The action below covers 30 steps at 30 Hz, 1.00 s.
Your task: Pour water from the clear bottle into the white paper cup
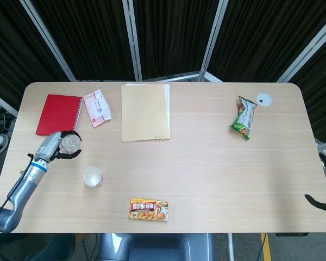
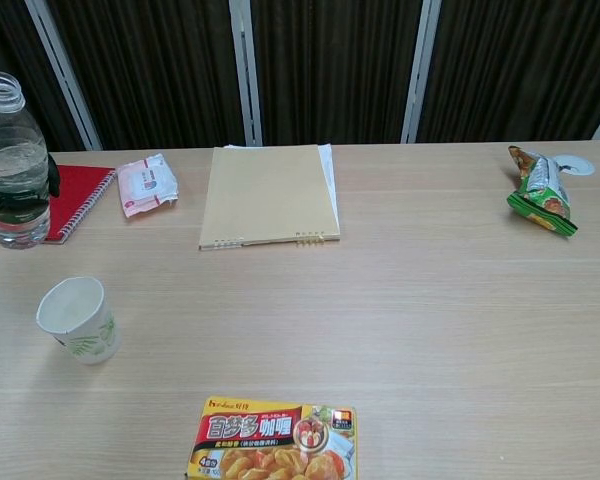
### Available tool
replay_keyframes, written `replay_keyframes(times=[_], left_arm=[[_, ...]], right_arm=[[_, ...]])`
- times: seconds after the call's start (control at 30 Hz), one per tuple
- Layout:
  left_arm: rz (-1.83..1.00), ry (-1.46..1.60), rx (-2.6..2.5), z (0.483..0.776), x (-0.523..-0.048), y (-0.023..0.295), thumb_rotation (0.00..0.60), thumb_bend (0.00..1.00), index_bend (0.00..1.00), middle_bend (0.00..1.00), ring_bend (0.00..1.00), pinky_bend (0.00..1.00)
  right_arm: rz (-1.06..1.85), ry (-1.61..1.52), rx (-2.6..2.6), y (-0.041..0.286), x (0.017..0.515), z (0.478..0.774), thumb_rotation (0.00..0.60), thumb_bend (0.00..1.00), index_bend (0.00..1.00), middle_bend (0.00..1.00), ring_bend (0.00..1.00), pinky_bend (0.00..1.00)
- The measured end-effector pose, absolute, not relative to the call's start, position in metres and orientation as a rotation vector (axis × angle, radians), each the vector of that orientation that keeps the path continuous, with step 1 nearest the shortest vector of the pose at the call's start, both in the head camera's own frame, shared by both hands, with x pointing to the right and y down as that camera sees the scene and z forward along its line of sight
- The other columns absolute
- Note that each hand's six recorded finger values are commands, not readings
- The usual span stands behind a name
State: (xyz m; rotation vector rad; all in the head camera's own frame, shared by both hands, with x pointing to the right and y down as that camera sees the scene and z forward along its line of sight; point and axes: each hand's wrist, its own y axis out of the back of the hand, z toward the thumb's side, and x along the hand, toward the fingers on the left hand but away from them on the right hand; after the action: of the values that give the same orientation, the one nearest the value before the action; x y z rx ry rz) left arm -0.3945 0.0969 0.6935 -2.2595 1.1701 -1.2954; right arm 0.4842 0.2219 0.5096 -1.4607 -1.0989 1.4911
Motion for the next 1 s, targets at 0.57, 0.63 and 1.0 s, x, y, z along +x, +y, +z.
replay_keyframes(times=[0.57, 0.63, 1.0], left_arm=[[-1.454, 0.704, -1.978, 0.708, -0.435, 0.125, 0.600, 0.70, 0.52, 0.50, 0.33, 0.37], [-1.456, 0.670, -1.939, 0.709, -0.439, 0.124, 0.600, 0.70, 0.52, 0.50, 0.33, 0.37], [-1.458, 0.432, -1.746, 0.715, -0.443, 0.119, 0.600, 0.70, 0.52, 0.50, 0.33, 0.37]], right_arm=[[1.509, -1.070, -1.430, 0.225, 0.481, 0.511, 0.600, 0.00, 0.00, 0.00, 0.00, 0.00], [1.513, -1.065, -1.427, 0.225, 0.481, 0.512, 0.600, 0.00, 0.00, 0.00, 0.00, 0.00], [1.522, -1.051, -1.398, 0.225, 0.482, 0.513, 0.600, 0.00, 0.00, 0.00, 0.00, 0.00]])
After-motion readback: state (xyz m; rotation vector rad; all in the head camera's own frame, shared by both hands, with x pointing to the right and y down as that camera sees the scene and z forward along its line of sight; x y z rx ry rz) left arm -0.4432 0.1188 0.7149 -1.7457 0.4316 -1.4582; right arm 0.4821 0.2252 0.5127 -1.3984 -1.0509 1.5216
